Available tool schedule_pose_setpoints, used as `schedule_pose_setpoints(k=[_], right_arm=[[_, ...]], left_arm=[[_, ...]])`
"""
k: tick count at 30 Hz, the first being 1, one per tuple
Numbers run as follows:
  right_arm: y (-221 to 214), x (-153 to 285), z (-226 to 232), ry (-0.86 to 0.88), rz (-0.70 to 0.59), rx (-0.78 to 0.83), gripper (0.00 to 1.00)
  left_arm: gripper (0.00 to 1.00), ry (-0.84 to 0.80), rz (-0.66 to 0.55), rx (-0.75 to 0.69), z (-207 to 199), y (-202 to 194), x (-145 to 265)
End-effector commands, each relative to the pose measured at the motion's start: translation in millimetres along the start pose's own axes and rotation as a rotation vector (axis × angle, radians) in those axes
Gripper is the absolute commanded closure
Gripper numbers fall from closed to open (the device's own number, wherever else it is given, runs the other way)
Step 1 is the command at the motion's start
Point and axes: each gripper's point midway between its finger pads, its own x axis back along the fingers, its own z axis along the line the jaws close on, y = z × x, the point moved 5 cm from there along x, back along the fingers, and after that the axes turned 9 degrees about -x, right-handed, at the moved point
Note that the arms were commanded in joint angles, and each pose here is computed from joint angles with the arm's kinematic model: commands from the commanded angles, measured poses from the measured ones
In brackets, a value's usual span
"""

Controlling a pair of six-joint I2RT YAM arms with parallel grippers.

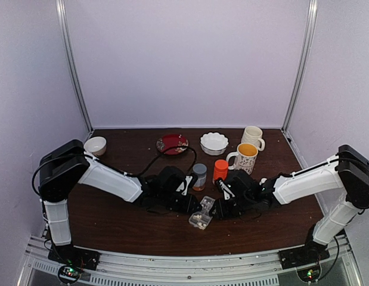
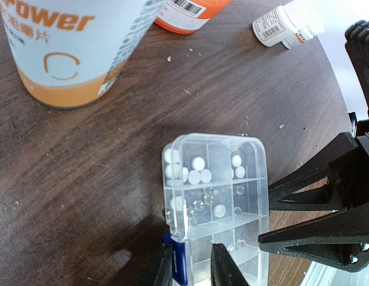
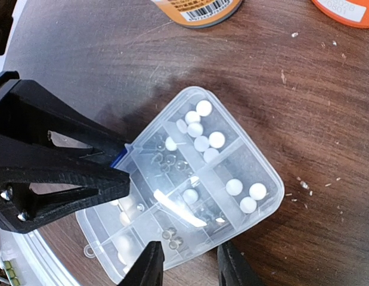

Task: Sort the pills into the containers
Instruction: Close the lid of the pill container.

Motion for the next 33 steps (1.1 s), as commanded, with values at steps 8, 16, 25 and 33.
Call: schedule_pose_setpoints(k=[8,16,25,33], right_arm=[[-5,-21,-6,0.000,0.025,-0.020,0.71],[-3,-24,-5,-0.004,0.024,-0.009,0.72],[0,-25,-5,-0.012,0.013,-0.001,0.72],[7,-24,-9,-0.053,-0.010,0.025,0.72]], left_arm=[[0.77,0.021,0.087,0.038,8,-21,-8],[0.76,-0.066,0.103,0.077,-3,-22,-9],[0.76,-0.134,0.133,0.119,-9,-29,-11],[0.80,-0.082,0.143,0.115,-4,-32,-7]])
